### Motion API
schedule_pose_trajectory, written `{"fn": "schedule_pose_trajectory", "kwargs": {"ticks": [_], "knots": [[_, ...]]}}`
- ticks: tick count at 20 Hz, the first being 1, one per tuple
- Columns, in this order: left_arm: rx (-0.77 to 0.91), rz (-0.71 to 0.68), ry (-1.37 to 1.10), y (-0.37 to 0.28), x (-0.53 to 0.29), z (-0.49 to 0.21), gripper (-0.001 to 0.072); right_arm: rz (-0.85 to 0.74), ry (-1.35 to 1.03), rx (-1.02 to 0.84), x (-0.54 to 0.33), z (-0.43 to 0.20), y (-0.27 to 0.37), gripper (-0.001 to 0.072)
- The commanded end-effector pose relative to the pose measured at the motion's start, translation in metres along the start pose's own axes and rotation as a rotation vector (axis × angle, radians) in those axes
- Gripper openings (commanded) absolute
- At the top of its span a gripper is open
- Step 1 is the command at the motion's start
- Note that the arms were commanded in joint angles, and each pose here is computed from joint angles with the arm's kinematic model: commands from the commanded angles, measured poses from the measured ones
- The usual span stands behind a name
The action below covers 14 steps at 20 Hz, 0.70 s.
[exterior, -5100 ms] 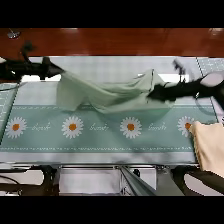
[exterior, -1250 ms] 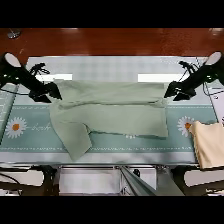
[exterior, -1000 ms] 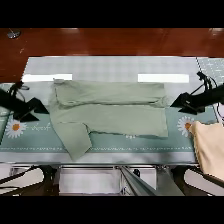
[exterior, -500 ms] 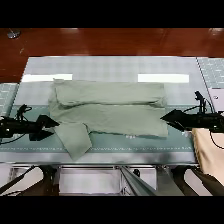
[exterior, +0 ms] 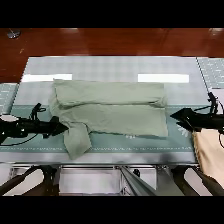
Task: Fold the shirts.
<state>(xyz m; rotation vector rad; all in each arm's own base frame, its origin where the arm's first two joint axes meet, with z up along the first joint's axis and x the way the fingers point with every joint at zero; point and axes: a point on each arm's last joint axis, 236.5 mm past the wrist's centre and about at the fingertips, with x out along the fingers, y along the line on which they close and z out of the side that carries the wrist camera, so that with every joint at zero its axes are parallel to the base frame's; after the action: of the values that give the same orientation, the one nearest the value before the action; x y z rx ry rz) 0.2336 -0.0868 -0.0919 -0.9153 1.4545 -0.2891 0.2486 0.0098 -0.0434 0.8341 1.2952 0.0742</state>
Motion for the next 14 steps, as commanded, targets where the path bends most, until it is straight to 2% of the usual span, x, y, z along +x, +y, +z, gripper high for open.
{"fn": "schedule_pose_trajectory", "kwargs": {"ticks": [1,3,6,13,14], "knots": [[0.085,-0.053,0.043,-0.022,-0.003,-0.007,0.0025,-0.134,0.143,0.087,-0.004,-0.039,-0.042,0.0622],[0.092,-0.06,0.028,-0.026,-0.006,-0.002,0.0025,-0.056,0.171,0.106,0.019,-0.055,-0.025,0.0622],[0.073,-0.104,0.006,-0.037,-0.006,0.003,0.0025,-0.065,0.235,0.075,0.039,-0.072,-0.02,0.0622],[0.066,-0.115,-0.009,-0.04,-0.007,0.006,0.0025,-0.045,0.223,0.068,0.077,-0.044,0.001,0.0621],[0.069,-0.109,-0.025,-0.039,-0.008,0.011,0.0025,-0.025,0.213,0.072,0.08,-0.036,0.01,0.055]]}}
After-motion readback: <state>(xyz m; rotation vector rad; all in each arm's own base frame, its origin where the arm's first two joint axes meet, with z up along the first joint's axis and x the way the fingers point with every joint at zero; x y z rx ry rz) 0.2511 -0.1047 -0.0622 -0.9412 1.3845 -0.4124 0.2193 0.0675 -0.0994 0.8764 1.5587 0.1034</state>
